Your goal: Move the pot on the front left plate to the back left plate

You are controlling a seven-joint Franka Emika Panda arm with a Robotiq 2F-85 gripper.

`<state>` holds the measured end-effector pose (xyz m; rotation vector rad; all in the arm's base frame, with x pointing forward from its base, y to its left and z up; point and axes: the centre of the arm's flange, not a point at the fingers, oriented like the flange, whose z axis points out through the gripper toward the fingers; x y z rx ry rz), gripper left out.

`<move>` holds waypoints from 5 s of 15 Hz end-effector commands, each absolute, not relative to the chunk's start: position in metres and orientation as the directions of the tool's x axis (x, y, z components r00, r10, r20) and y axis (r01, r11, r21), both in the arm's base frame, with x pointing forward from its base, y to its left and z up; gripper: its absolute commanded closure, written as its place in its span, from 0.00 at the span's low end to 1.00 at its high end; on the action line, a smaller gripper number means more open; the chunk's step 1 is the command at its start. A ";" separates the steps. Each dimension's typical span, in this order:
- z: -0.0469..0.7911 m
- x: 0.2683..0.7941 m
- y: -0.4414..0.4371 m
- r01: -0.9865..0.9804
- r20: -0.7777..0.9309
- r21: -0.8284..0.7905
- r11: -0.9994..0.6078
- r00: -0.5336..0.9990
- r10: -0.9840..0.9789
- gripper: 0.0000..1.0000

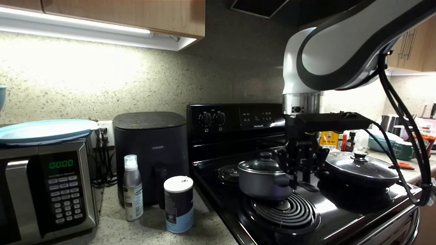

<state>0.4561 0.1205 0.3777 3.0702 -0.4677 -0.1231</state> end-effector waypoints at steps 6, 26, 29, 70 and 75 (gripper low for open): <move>0.374 0.514 0.144 -0.333 0.117 0.060 -0.941 0.939 -0.325 0.92; 0.305 0.539 0.149 -0.271 0.038 0.124 -0.955 0.963 -0.269 0.92; 0.305 0.532 0.153 -0.275 0.062 0.123 -0.954 0.961 -0.269 0.68; 0.333 0.547 0.192 -0.214 0.185 0.078 -0.974 0.963 -0.196 0.92; 0.327 0.546 0.198 -0.213 0.188 0.092 -0.973 0.963 -0.193 0.92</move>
